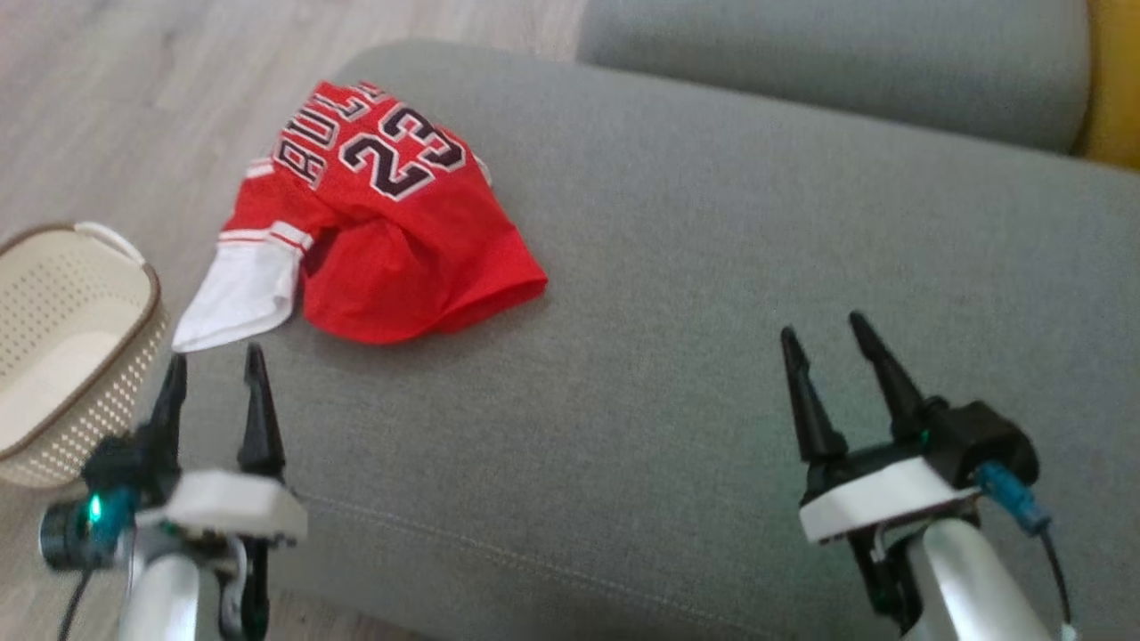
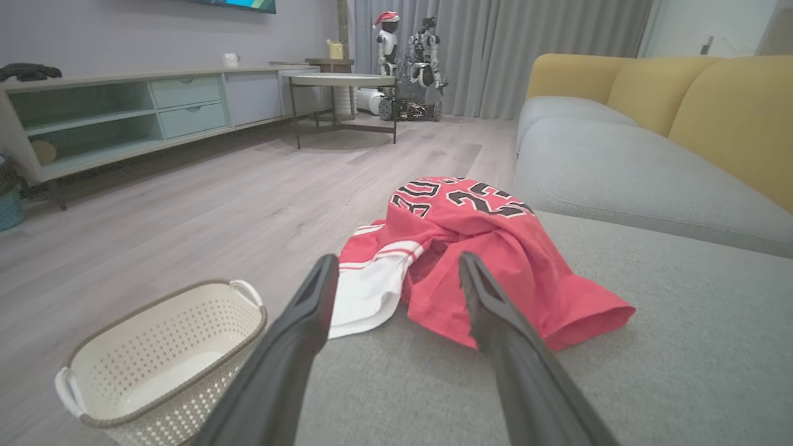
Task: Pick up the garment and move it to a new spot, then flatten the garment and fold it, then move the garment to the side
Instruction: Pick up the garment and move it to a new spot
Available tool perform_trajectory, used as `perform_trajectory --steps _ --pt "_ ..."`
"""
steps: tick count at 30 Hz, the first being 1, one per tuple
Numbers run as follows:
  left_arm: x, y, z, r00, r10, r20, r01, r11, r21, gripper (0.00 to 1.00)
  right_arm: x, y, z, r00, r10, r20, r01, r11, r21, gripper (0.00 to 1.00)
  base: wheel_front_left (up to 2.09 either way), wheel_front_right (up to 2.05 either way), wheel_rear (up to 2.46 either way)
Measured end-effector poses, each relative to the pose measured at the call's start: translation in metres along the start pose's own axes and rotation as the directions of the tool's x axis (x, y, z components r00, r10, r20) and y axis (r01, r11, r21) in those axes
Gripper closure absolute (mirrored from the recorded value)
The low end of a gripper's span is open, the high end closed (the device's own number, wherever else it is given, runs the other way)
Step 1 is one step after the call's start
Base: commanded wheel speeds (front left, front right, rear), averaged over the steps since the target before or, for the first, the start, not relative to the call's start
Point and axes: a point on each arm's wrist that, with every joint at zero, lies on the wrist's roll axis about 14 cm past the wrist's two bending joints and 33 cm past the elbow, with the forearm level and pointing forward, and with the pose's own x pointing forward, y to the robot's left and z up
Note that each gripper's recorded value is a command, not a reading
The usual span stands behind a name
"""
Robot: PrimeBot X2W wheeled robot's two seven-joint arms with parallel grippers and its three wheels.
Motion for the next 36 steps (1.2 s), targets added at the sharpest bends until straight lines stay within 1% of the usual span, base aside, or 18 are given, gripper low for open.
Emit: perform_trajectory --steps 6,9,11,12,16,20,24,27,30,31,33,36 --pt "0.056 -0.021 -0.016 0.994 -0.078 -0.073 0.077 0.997 -0.015 0.0 0.017 -0.03 0.0 0.999 -0.051 0.016 0.051 0.998 -0.029 0.0 0.0 0.0 0.0" --pt "0.092 -0.032 -0.021 0.987 -0.109 -0.119 0.108 0.994 -0.011 0.0 0.025 -0.047 0.001 0.996 -0.081 0.025 0.082 0.996 -0.038 0.0 0.0 0.0 0.0" --pt "0.117 -0.043 -0.023 0.981 -0.129 -0.143 0.126 0.992 -0.028 0.0 0.03 -0.06 0.0 0.994 -0.105 0.029 0.106 0.994 -0.04 0.0 0.0 0.0 0.0" --pt "0.14 -0.056 -0.025 0.973 -0.162 -0.164 0.161 0.987 -0.021 0.0 0.033 -0.069 -0.004 0.992 -0.12 0.024 0.121 0.992 -0.042 0.0 0.0 0.0 0.0" --pt "0.177 -0.074 -0.039 0.954 -0.19 -0.233 0.196 0.981 0.005 0.0 0.036 -0.082 -0.018 0.99 -0.142 0.003 0.142 0.989 -0.034 0.0 0.0 0.0 0.0" --pt "0.198 -0.082 -0.065 0.921 -0.188 -0.343 0.216 0.975 0.047 0.0 0.038 -0.089 -0.026 0.988 -0.151 -0.009 0.151 0.988 -0.027 0.0 0.0 0.0 0.0" --pt "0.208 -0.091 -0.091 0.881 -0.181 -0.436 0.235 0.97 0.071 0.0 0.036 -0.102 -0.028 0.984 -0.18 -0.006 0.179 0.983 -0.029 0.0 0.0 0.0 0.0" --pt "0.211 -0.093 -0.107 0.857 -0.176 -0.484 0.254 0.962 0.1 0.0 0.032 -0.11 -0.032 0.98 -0.2 -0.015 0.199 0.979 -0.033 0.0 0.0 0.0 0.0" --pt "0.214 -0.089 -0.116 0.844 -0.161 -0.512 0.253 0.961 0.115 0.0 0.028 -0.115 -0.034 0.976 -0.215 -0.023 0.215 0.976 -0.035 0.0 0.0 0.0 0.0" --pt "0.214 -0.089 -0.117 0.842 -0.161 -0.515 0.254 0.96 0.116 1.0 0.027 -0.116 -0.035 0.975 -0.219 -0.025 0.218 0.975 -0.036 0.0 0.0 0.0 0.0" --pt "0.217 -0.092 -0.114 0.854 -0.169 -0.493 0.257 0.959 0.116 1.0 0.026 -0.118 -0.034 0.975 -0.222 -0.024 0.221 0.974 -0.037 0.0 0.0 0.0 0.0" --pt "0.22 -0.093 -0.1 0.887 -0.183 -0.424 0.255 0.96 0.119 1.0 0.025 -0.116 -0.031 0.975 -0.223 -0.019 0.222 0.974 -0.036 0.0 0.0 0.0 0.0"
